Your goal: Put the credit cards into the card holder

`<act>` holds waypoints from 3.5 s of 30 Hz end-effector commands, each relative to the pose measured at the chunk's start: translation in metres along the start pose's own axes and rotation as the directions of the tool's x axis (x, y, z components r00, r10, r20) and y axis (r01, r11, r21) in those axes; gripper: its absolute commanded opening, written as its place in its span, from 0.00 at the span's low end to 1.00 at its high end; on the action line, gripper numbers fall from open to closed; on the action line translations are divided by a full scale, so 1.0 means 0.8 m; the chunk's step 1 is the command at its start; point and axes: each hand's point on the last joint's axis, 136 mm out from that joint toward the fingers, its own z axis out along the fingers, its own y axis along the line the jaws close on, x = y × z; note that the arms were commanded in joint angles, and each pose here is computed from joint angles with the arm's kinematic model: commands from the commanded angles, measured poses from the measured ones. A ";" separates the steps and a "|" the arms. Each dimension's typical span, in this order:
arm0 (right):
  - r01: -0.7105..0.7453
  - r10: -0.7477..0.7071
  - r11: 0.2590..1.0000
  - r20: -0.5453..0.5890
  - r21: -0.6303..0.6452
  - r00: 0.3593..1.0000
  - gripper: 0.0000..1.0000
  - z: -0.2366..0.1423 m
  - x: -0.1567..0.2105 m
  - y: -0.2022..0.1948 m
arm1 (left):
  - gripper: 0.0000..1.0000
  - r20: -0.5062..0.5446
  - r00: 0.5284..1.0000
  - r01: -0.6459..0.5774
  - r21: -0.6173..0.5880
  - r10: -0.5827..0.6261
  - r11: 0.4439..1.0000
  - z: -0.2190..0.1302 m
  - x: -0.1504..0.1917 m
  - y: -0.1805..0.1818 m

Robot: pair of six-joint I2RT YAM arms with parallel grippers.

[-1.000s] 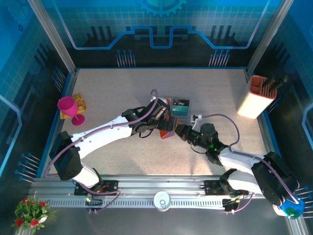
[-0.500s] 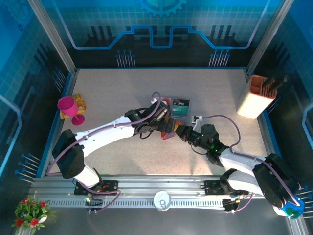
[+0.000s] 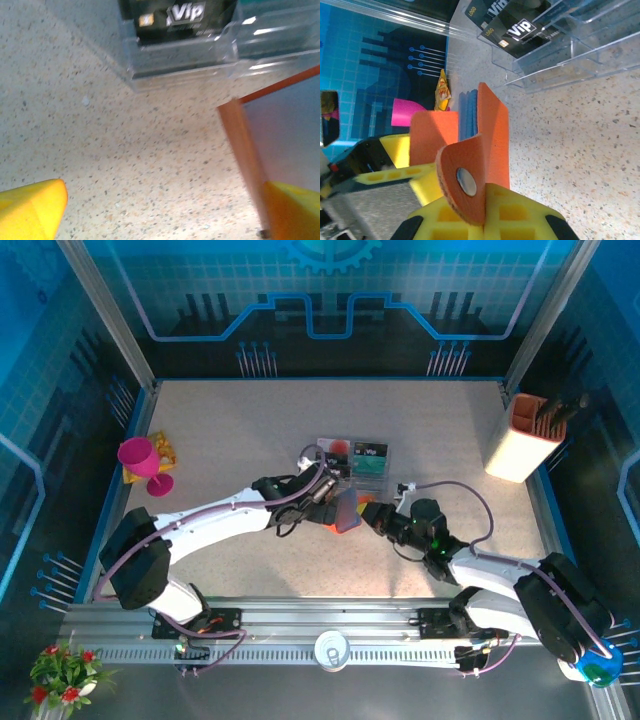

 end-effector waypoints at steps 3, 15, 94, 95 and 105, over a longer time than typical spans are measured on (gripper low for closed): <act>0.027 -0.027 1.000 0.030 0.003 0.999 0.00 -0.002 0.001 -0.005 | 0.99 -0.019 1.000 0.005 -0.046 -0.005 0.999 0.008 0.026 0.019; 0.034 -0.036 0.999 0.039 0.042 0.999 0.00 0.009 0.018 -0.025 | 0.99 -0.061 0.998 -0.010 -0.081 0.005 0.997 0.032 0.056 0.031; 0.417 -0.338 0.803 -0.252 0.425 0.907 0.02 0.040 0.029 -0.090 | 0.99 -0.034 0.989 -0.147 -0.132 0.144 0.980 0.042 0.051 0.042; 0.414 -0.333 0.800 -0.253 0.434 0.909 0.02 0.038 0.029 -0.095 | 0.99 -0.031 0.989 -0.145 -0.131 0.142 0.981 0.042 0.049 0.041; 0.396 -0.300 0.773 -0.263 0.496 0.917 0.01 0.022 0.029 -0.133 | 0.99 -0.032 0.989 -0.151 -0.140 0.148 0.979 0.037 0.046 0.043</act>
